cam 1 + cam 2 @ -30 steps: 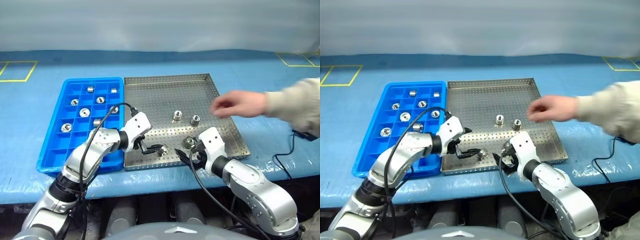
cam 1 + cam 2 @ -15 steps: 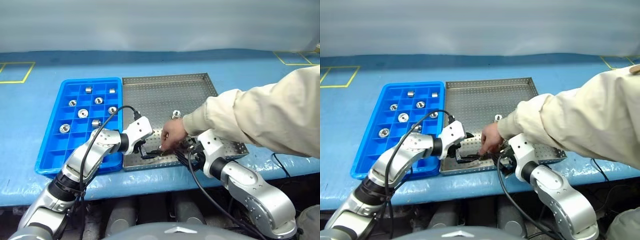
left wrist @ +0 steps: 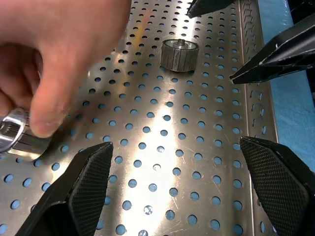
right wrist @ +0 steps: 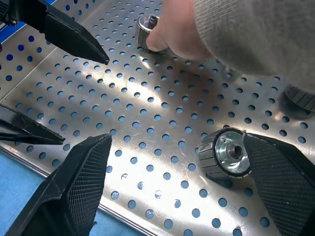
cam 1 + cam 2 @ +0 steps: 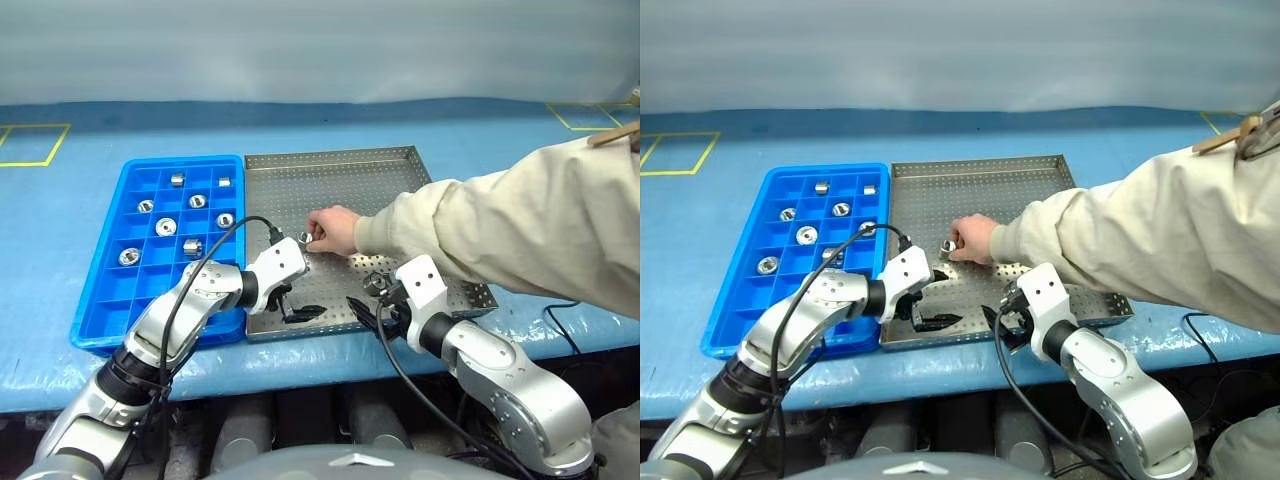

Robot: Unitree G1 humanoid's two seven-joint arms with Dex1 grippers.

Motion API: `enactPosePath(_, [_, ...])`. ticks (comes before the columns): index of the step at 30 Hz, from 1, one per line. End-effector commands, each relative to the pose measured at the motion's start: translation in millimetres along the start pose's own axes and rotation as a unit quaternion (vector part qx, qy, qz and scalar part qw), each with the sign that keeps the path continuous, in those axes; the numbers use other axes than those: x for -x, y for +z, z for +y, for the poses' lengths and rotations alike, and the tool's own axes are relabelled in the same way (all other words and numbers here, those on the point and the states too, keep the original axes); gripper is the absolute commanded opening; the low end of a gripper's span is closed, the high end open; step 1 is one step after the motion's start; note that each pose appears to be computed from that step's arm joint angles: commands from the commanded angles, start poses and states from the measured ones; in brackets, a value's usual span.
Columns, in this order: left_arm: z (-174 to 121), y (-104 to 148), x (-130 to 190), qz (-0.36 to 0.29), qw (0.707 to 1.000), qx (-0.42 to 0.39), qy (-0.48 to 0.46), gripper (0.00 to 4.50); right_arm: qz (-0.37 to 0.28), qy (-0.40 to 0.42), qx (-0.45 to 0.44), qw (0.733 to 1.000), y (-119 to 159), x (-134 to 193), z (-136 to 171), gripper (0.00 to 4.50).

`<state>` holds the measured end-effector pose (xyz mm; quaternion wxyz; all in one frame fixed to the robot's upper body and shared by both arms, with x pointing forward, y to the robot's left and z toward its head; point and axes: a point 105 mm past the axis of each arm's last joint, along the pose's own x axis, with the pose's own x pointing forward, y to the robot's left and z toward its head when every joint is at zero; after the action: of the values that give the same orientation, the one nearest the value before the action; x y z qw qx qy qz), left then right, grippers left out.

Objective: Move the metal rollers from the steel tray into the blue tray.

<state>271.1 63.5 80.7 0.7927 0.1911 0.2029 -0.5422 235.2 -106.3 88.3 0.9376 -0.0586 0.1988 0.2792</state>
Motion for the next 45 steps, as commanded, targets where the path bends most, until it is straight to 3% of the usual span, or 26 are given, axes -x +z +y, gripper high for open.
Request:
enactPosePath(1, [-1.3, 3.9, 1.9, -0.005, 1.0, -0.013, -0.001, 4.47, -0.02, 0.0, 0.01, 1.0, 9.4, 0.9, 0.3, 4.5])
enactPosePath(7, [6.2, 6.6, 2.9, -0.013, 0.999, -0.018, 0.027, 4.47, -0.02, 0.0, 0.01, 1.0, 9.3, 0.7, 1.0, 4.5])
enactPosePath(14, [73.1, 36.7, 7.4, -0.067, 0.974, 0.025, 0.216, 4.47, -0.02, 0.002, 0.009, 1.0, 9.7, -0.7, 1.9, 4.5])
enactPosePath(19, [99.9, 48.3, 1.0, -0.085, 0.955, 0.042, 0.282, 4.47, -0.022, 0.007, 0.01, 1.0, 10.9, -3.6, 3.4, 4.5])
enactPosePath(32, [102.7, 15.3, -37.8, -0.012, 0.966, 0.063, 0.25, 4.47, -0.027, 0.003, 0.005, 1.0, 11.1, -5.1, 5.6, 4.5])
enactPosePath(35, [98.3, 14.2, -40.2, -0.008, 0.97, 0.069, 0.232, 3.9, -0.027, 0.001, 0.004, 1.0, 10.5, -4.5, 5.7, 4.5])
enactPosePath(41, [98.9, 7.5, -37.0, 0.012, 0.971, 0.069, 0.23, 1.92, -0.028, 0.002, 0.006, 1.0, 11.4, -5.5, 5.9, 4.5])
enactPosePath(42, [99.7, 6.2, -35.7, 0.016, 0.97, 0.068, 0.232, 1.73, -0.027, 0.002, 0.008, 1.0, 11.6, -5.7, 6.0, 4.5])
enactPosePath(45, [104.6, 10.1, -28.4, 0.004, 0.965, 0.07, 0.251, 1.73, -0.028, 0.008, 0.013, 0.999, 13.3, -6.5, 7.6, 4.5])
